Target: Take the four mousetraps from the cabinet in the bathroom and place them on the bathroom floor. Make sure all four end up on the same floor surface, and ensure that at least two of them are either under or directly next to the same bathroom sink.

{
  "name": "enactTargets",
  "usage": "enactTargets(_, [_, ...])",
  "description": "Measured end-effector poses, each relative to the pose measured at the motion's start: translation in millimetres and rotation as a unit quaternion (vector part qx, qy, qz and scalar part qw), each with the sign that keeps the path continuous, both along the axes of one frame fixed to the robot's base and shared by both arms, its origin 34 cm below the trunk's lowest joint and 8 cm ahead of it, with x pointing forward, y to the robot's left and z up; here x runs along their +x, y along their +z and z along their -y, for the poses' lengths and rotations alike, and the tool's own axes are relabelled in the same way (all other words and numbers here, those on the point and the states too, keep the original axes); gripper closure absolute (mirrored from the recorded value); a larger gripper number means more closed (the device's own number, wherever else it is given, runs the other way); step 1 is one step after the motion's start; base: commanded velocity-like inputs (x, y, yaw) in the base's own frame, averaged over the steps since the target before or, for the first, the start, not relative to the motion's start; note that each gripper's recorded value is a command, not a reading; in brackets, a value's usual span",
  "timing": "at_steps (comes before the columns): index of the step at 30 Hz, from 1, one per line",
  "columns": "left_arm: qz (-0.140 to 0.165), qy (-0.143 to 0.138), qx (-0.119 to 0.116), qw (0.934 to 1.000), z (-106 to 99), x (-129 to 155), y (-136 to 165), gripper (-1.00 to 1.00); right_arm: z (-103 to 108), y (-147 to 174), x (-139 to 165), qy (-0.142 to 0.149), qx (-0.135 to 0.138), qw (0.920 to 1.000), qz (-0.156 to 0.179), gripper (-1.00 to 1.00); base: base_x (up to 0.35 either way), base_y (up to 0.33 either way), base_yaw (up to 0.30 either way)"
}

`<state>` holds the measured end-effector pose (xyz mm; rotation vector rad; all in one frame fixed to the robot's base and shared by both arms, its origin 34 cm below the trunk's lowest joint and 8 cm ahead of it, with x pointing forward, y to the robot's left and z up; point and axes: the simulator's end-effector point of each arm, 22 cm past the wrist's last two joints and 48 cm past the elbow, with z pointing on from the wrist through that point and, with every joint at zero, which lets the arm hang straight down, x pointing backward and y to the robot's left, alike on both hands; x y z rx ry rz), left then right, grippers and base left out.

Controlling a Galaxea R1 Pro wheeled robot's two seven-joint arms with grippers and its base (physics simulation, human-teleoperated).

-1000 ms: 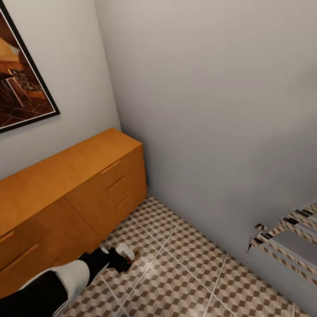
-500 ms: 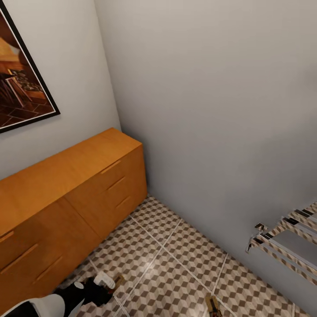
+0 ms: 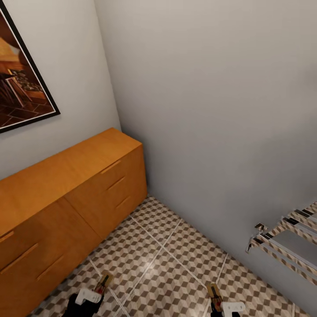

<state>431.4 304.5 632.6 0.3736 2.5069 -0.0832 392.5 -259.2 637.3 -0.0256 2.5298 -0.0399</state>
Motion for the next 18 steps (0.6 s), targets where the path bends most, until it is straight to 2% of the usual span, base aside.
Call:
enactTargets(4, [0.024, 0.098, 0.034, 0.9943, -35, 1, 4, 1.0, 1, 0, 1, 0.001, 0.0, 1.0, 0.001, 1.0, 0.0, 0.0, 0.0])
enactTargets(7, [0.03, 0.146, 0.042, 0.9879, -47, 0, 6, 1.0, 0, 1, 1, 0.002, 0.001, 1.0, 0.003, 1.0, 0.0, 0.0, 0.0])
enactTargets(11, [0.027, 0.164, 0.039, 0.9854, -43, -3, 4, 1.0, 0, 1, 2, 0.003, 0.001, 1.0, 0.006, 1.0, 0.0, 0.0, 0.0])
enactTargets(18, [0.026, 0.168, 0.038, 0.9848, -42, -4, 3, 1.0, -1, 1, 1, 0.003, 0.002, 1.0, 0.005, 1.0, 0.0, 0.0, 0.0])
